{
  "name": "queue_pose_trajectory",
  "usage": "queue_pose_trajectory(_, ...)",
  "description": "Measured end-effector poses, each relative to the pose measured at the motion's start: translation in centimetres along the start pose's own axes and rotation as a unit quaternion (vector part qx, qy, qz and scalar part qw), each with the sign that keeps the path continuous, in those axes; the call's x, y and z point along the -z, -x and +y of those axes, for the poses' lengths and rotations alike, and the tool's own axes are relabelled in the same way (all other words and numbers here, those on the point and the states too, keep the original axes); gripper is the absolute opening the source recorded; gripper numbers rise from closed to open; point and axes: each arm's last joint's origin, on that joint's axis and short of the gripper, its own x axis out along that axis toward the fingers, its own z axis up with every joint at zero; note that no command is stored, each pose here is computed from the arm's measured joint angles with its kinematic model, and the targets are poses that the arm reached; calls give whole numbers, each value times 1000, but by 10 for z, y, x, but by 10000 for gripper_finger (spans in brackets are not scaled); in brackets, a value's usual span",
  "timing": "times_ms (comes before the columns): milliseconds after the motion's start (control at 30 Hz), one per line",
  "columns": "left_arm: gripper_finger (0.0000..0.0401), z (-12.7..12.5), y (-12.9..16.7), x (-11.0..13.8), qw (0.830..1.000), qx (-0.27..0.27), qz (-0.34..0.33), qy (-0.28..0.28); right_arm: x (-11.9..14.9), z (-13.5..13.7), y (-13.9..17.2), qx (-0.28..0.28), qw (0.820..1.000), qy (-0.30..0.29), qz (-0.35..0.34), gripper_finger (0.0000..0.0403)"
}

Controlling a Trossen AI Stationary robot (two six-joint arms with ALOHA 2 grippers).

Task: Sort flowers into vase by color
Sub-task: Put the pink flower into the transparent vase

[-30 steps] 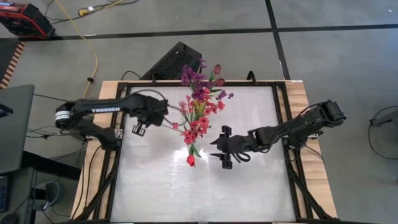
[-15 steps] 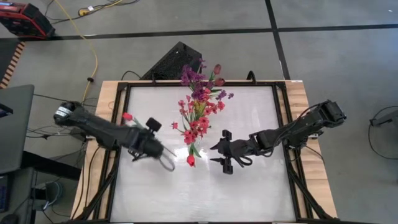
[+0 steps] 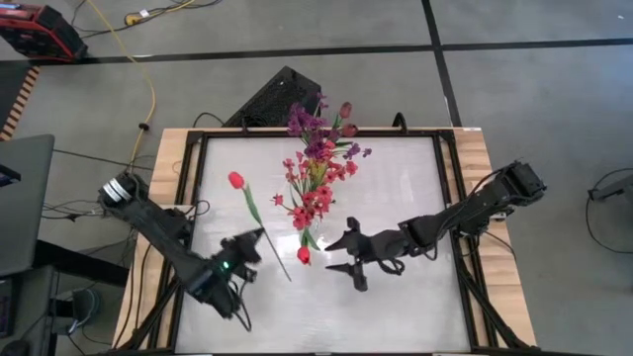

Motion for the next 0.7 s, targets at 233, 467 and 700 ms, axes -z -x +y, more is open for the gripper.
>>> queue_pose_trajectory(233, 0, -10, -7, -46, 985, -99, 68, -126, 12, 9, -30, -34, 995, -68, -66, 249)
queue_pose_trajectory(467, 0, -18, -14, -56, 985, -87, 69, -136, 16, 10, -52, -34, 993, -81, -75, 249)
queue_pose_trajectory(700, 0, -12, 7, -68, 988, -23, -34, -151, 15, 17, -71, -27, 995, -67, -67, 249)
